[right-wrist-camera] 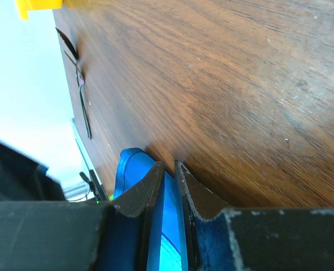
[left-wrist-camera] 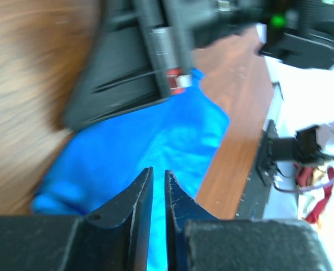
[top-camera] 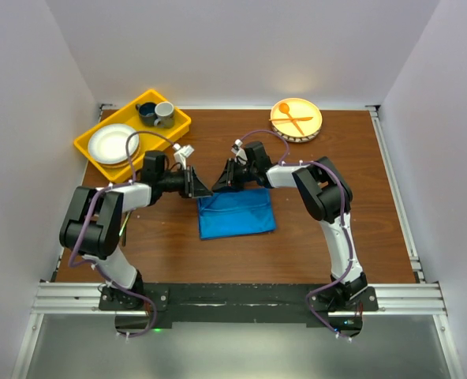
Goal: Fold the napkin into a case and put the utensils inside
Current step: Smooth out the 2/3-rectangle-folded napkin at the center of the board.
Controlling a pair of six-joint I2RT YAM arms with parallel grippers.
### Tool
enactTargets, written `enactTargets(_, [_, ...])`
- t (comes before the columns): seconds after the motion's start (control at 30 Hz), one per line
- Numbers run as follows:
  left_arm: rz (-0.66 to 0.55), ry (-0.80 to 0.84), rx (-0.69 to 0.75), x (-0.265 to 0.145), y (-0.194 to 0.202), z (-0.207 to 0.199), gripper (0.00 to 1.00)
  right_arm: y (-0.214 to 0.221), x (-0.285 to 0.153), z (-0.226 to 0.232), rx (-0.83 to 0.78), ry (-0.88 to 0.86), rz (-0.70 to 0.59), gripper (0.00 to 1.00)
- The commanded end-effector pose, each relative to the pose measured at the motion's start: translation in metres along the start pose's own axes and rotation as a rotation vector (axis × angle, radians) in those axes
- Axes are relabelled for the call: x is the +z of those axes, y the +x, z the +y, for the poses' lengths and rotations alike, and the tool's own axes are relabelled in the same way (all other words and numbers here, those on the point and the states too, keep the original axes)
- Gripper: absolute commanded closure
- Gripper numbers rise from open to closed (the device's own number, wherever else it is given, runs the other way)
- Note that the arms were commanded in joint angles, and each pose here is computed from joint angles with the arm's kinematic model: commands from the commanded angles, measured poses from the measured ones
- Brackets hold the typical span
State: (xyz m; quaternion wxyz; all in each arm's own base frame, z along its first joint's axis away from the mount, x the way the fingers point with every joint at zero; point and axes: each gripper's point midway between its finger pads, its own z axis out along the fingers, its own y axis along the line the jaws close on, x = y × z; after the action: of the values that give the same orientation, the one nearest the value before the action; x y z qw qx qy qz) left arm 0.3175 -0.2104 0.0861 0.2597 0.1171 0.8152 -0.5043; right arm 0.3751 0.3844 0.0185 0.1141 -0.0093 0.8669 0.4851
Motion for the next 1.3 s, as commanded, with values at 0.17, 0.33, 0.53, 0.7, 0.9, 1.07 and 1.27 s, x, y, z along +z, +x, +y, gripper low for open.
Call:
enactTargets(0.17, [0.031, 0.062, -0.112, 0.02, 0.02, 0.005, 0.88, 0.014, 0.002, -0.046, 0.021, 0.168, -0.001, 0.81])
enactTargets(0.33, [0.131, 0.052, -0.207, 0.027, 0.065, 0.03, 0.92, 0.013, 0.002, -0.045, 0.019, 0.167, 0.0, 0.81])
enactTargets(0.53, [0.184, -0.037, -0.237, 0.023, 0.098, 0.058, 0.94, 0.004, -0.005, -0.02, 0.002, 0.115, -0.022, 0.8])
enactTargets(0.7, [0.185, -0.052, -0.238, 0.025, 0.1, 0.066, 0.95, -0.008, -0.024, 0.035, -0.015, -0.003, -0.045, 0.76])
enactTargets(0.9, [0.176, -0.054, -0.215, 0.026, 0.096, 0.067, 0.95, 0.01, -0.027, 0.049, -0.014, -0.011, -0.014, 0.76])
enactTargets(1.07, [0.173, -0.056, -0.207, 0.025, 0.096, 0.067, 0.95, 0.029, -0.012, 0.039, 0.021, -0.003, 0.026, 0.77])
enactTargets(1.27, [0.168, -0.061, -0.195, 0.023, 0.095, 0.068, 0.95, 0.051, 0.003, -0.007, 0.075, 0.092, 0.071, 0.79])
